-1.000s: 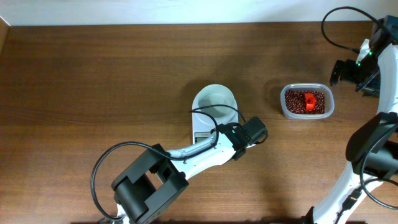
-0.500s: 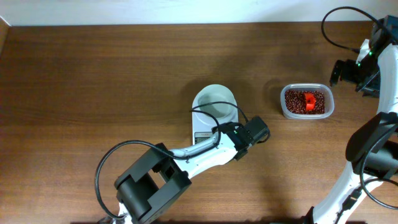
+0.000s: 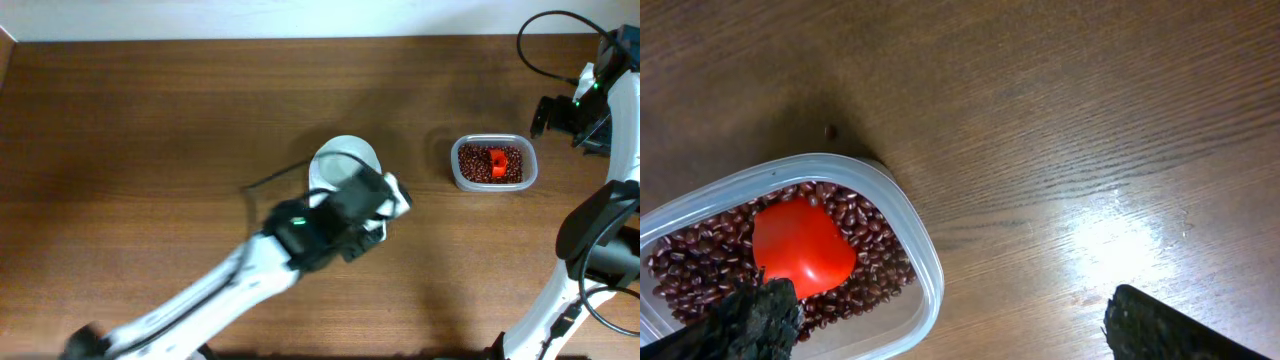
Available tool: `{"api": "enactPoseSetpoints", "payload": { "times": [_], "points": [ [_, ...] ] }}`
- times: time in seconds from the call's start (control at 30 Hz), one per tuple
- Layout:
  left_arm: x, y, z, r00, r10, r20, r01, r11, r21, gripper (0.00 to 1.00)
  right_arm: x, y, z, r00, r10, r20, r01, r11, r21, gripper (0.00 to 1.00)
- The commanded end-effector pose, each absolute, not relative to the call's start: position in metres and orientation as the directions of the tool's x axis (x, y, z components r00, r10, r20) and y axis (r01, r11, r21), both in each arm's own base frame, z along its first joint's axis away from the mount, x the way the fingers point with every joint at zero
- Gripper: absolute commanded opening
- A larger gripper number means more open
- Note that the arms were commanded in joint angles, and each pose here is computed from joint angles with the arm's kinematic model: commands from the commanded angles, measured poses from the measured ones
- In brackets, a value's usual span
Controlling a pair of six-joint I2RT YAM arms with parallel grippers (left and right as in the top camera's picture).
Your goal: Scoop item into bowl and weigh 50g on scale
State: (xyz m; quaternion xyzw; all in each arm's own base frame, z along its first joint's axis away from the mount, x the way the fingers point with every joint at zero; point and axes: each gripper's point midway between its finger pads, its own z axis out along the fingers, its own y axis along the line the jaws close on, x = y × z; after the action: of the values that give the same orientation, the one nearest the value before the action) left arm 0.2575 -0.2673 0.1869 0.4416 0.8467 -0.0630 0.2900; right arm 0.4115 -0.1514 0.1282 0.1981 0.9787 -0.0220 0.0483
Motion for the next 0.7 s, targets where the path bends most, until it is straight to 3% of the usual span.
{"api": "enactPoseSetpoints", "payload": {
  "times": [0.0, 0.03, 0.13, 0.3, 0.5, 0.67],
  "points": [
    [0.310, -0.197, 0.233, -0.629, 0.373, -0.682, 0.495, 0.869, 0.018, 0.10, 0.414, -0.156, 0.131, -0.909, 0.399, -0.118, 0.405, 0.914, -0.030, 0.99],
    [0.338, -0.155, 0.241, -0.669, 0.226, -0.708, 0.340, 0.940, -0.022, 0.08, 0.414, -0.156, 0.131, -0.909, 0.399, -0.118, 0.405, 0.914, -0.030, 0.99],
    [0.386, -0.062, 0.247, -0.664, -0.048, -0.746, 0.026, 0.996, -0.087, 0.04, 0.414, -0.156, 0.131, -0.909, 0.399, -0.118, 0.405, 0.914, -0.030, 0.99],
    [0.424, 0.010, 0.233, -0.621, -0.169, -0.766, -0.154, 0.984, -0.091, 0.00, 0.414, -0.156, 0.131, -0.909, 0.399, -0.118, 0.405, 0.914, -0.030, 0.99],
    [0.422, 0.015, 0.202, -0.692, -0.185, -0.698, -0.168, 0.981, -0.094, 0.00, 0.414, -0.156, 0.131, -0.909, 0.399, -0.118, 0.405, 0.914, -0.030, 0.99],
    [0.380, -0.001, 0.168, -0.825, -0.258, -0.503, -0.199, 0.965, -0.169, 0.00, 0.414, -0.156, 0.131, -0.909, 0.399, -0.118, 0.405, 0.914, -0.030, 0.99]
  ]
}}
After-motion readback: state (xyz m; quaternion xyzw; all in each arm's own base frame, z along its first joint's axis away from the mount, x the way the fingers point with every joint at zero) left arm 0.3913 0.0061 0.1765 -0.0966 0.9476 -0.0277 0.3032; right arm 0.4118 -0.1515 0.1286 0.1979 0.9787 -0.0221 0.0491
